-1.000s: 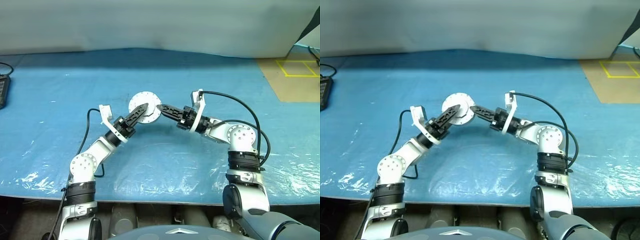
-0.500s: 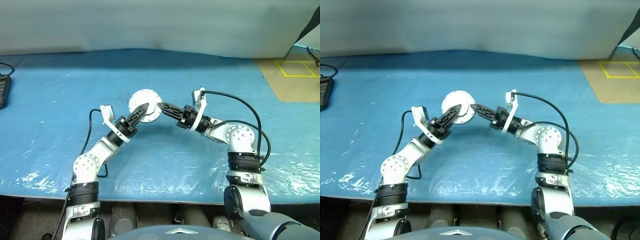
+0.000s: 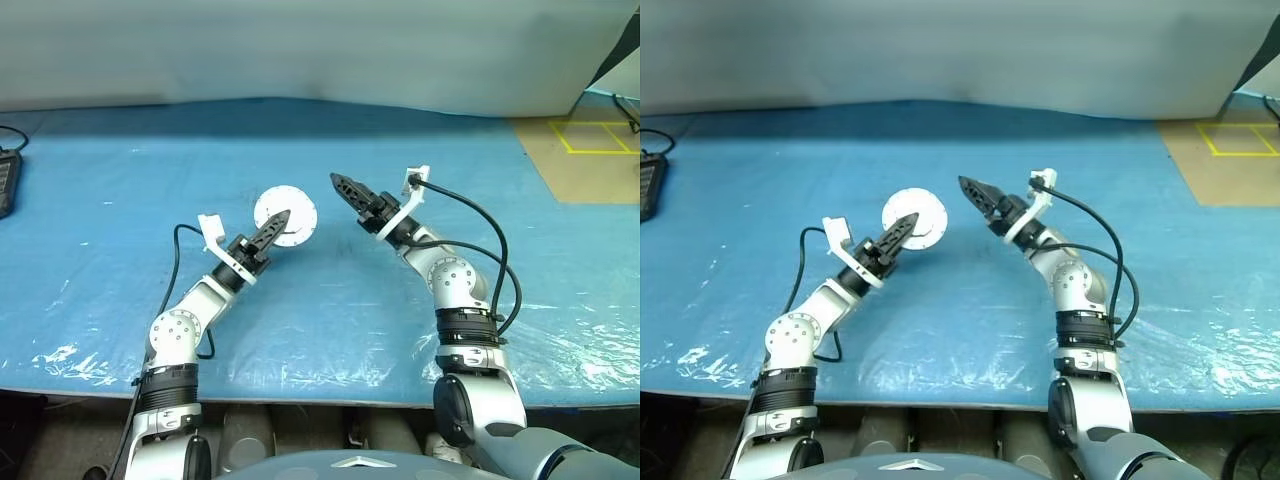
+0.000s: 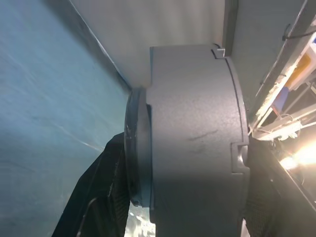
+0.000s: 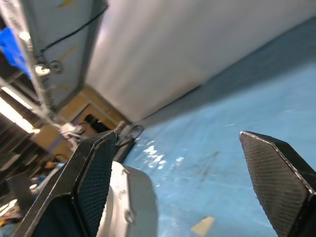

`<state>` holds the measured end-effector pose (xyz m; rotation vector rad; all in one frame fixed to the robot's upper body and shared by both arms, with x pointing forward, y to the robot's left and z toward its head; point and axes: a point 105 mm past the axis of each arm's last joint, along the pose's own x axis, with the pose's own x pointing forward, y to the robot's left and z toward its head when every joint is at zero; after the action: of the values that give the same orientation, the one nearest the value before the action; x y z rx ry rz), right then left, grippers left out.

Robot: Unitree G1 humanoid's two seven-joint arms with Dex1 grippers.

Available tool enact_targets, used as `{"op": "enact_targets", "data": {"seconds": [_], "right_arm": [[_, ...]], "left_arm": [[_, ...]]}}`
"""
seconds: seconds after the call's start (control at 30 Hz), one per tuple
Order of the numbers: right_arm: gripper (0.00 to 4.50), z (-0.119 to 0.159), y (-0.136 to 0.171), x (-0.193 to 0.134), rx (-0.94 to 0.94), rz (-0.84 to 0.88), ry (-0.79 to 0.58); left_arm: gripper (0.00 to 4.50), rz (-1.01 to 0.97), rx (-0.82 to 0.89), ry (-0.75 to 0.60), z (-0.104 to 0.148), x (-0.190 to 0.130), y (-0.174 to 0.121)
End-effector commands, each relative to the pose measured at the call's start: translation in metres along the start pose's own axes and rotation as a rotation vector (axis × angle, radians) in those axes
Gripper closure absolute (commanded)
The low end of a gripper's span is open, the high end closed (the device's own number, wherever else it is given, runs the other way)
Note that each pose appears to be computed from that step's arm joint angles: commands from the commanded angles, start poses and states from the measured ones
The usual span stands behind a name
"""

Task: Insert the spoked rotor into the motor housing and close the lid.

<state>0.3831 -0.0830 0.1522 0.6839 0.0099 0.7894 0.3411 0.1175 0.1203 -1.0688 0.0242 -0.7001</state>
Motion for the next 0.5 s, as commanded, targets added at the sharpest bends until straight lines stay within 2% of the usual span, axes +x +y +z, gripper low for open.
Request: {"op": "enact_targets", "data": {"seconds": [0.03, 0.13, 0.2, 0.33, 0.5], "right_arm": [[0.29, 0.011, 0.001, 0.002, -0.073, 0.009, -0.02], [0.29, 0.002, 0.003, -0.002, -0.067, 0.06, 0.045], [0.29, -0.001, 0.003, -0.003, -0.079, 0.07, 0.064], [0.29, -0.005, 0.006, -0.002, -0.096, 0.083, 0.073], [0.29, -0.005, 0.009, -0.002, -0.097, 0.091, 0.069]], "left_arm": [[1.87, 0.098, 0.129, -0.233, 0.055, 0.002, 0.012], [1.87, 0.246, 0.188, -0.371, 0.092, -0.006, 0.036], [1.87, 0.341, 0.234, -0.403, 0.106, -0.007, 0.05], [1.87, 0.455, 0.259, -0.433, 0.124, -0.002, 0.069], [1.87, 0.521, 0.241, -0.416, 0.128, 0.007, 0.084]]}}
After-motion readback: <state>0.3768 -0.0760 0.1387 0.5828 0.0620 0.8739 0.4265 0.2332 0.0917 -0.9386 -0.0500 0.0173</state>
